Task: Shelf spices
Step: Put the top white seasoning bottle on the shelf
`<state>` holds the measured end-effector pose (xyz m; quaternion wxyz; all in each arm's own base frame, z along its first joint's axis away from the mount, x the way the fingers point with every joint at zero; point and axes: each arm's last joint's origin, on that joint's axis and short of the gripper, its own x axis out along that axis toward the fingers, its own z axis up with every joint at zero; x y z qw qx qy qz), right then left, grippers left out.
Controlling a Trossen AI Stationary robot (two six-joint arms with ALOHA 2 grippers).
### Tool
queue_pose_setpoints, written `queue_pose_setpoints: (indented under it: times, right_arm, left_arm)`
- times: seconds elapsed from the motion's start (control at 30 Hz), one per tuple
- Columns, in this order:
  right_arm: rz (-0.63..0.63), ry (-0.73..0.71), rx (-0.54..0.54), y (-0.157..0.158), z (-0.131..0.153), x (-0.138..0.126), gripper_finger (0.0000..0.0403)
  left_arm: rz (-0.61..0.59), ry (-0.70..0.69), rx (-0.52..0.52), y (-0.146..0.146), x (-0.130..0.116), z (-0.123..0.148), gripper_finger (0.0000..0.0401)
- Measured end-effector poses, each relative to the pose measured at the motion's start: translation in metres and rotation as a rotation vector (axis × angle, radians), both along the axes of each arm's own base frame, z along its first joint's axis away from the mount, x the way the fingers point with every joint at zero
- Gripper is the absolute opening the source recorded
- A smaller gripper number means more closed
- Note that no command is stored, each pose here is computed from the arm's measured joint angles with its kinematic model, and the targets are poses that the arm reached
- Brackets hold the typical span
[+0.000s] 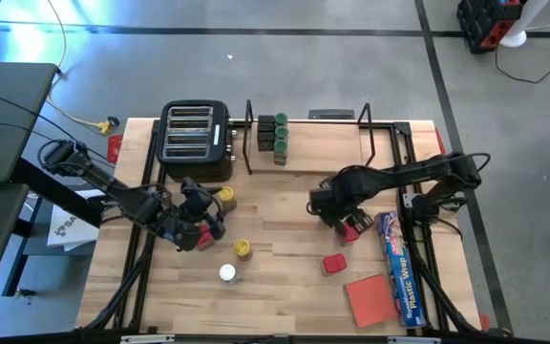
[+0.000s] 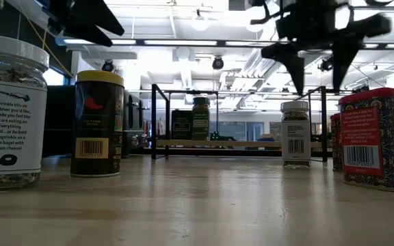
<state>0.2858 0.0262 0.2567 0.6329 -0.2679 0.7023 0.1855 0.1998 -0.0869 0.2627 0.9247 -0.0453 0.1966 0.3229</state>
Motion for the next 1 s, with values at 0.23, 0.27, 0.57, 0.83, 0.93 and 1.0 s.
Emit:
queue_pose_setpoints:
  times: [0.23, 0.27, 0.57, 0.83, 0.93, 1.0]
  right_arm:
    - [0.188, -0.039, -0.057, -0.002, -0.001, 0.007, 0.0268]
    - [0.241, -0.044, -0.03, -0.001, -0.001, 0.008, 0.0268]
    - [0.492, -0.053, 0.007, -0.004, -0.006, 0.017, 0.0268]
    - [0.496, -0.012, 0.052, -0.007, -0.02, 0.025, 0.0268]
    - [0.483, -0.009, 0.055, -0.007, -0.024, 0.028, 0.0266]
    - [0.448, -0.008, 0.056, -0.008, -0.027, 0.029, 0.0258]
  left_arm:
    - [0.017, 0.034, 0.036, 0.008, 0.003, 0.0, 0.0287]
    - [0.018, 0.039, 0.041, 0.009, 0.004, 0.0, 0.0287]
    - [0.011, 0.044, 0.039, 0.009, 0.004, 0.0, 0.0287]
    - [-0.006, 0.051, 0.021, 0.008, 0.004, -0.001, 0.0287]
    - [-0.006, 0.051, 0.02, 0.008, 0.004, -0.001, 0.0287]
    - [-0.009, 0.052, 0.016, 0.008, 0.004, -0.001, 0.0287]
